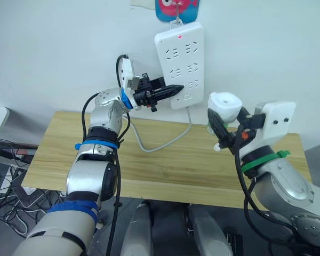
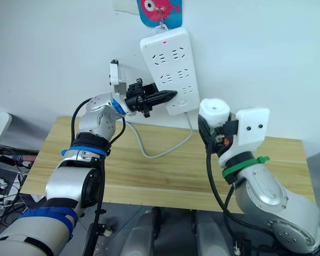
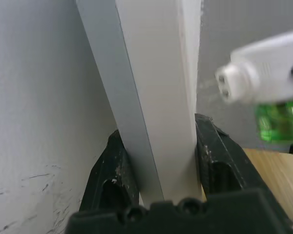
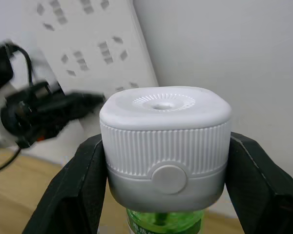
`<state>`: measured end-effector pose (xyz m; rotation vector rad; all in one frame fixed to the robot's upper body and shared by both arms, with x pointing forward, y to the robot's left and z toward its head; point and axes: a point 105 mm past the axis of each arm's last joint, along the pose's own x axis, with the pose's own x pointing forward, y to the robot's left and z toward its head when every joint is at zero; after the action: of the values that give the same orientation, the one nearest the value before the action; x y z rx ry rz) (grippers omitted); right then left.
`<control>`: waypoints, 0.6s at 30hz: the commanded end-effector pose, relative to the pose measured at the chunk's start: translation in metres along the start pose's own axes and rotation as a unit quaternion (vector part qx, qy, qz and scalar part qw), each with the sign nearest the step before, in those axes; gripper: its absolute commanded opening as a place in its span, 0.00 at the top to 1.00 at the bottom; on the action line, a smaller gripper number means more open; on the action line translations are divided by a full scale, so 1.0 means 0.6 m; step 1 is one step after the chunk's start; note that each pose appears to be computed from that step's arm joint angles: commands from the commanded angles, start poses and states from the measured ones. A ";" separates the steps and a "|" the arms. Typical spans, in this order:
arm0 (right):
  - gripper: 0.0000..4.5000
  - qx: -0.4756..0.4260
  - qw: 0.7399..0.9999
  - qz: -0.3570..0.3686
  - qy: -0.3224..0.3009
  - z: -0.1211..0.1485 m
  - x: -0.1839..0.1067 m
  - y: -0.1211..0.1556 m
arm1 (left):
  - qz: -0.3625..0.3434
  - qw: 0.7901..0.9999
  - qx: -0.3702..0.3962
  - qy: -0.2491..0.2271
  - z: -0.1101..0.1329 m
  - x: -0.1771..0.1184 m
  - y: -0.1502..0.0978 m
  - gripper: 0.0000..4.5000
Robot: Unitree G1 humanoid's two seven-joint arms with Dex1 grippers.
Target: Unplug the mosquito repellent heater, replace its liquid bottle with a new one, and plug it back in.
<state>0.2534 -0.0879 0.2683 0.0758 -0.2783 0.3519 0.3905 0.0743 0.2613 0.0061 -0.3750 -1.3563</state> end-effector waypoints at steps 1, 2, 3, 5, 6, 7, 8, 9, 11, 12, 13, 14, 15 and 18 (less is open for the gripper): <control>0.32 -0.014 0.999 0.040 -0.022 0.018 0.010 0.036 | 0.009 1.000 0.026 -0.001 0.013 0.005 0.005 0.71; 0.32 -0.023 0.999 0.045 -0.015 0.013 0.014 0.042 | 0.011 1.000 0.026 -0.001 0.011 0.006 0.006 0.71; 0.32 -0.031 0.998 0.046 -0.009 0.007 0.018 0.045 | 0.012 1.000 0.026 -0.002 0.010 0.007 0.006 0.71; 0.32 -0.038 0.998 0.041 -0.003 0.000 0.026 0.046 | 0.011 1.000 0.027 -0.002 0.008 0.008 0.004 0.71; 0.32 -0.041 0.998 0.038 -0.002 -0.001 0.030 0.045 | 0.011 1.000 0.026 -0.003 0.008 0.009 0.003 0.71; 0.32 -0.042 0.998 0.036 -0.002 -0.002 0.032 0.045 | 0.011 1.000 0.026 -0.003 0.007 0.009 0.003 0.71; 0.32 -0.047 0.998 0.031 -0.002 -0.003 0.034 0.042 | 0.011 1.000 0.025 -0.003 0.008 0.008 0.003 0.71; 0.32 -0.048 0.999 0.025 -0.001 -0.004 0.034 0.037 | 0.011 1.000 0.025 -0.002 0.008 0.008 0.004 0.71; 0.32 -0.052 0.999 0.017 0.000 -0.006 0.032 0.031 | 0.014 1.000 0.026 -0.001 0.009 0.006 0.005 0.71; 0.32 -0.053 0.998 0.014 0.000 -0.007 0.031 0.028 | 0.014 1.000 0.025 -0.001 0.009 0.005 0.005 0.71; 0.32 -0.054 0.998 0.011 0.000 -0.008 0.030 0.026 | 0.015 1.000 0.025 0.000 0.009 0.004 0.005 0.71; 0.32 -0.054 0.998 0.008 -0.001 -0.008 0.030 0.024 | 0.015 1.000 0.025 -0.001 0.009 0.003 0.005 0.71; 0.32 -0.054 0.999 0.007 -0.002 -0.008 0.030 0.022 | 0.014 1.000 0.025 -0.001 0.009 0.003 0.004 0.71; 0.32 -0.055 0.998 0.004 -0.001 -0.010 0.031 0.020 | 0.014 1.000 0.024 -0.001 0.009 0.003 0.004 0.71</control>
<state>0.2750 -0.0674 0.2569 -0.0417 -0.2387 0.3468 0.3921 0.0718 0.2616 0.0282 -0.3867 -1.3343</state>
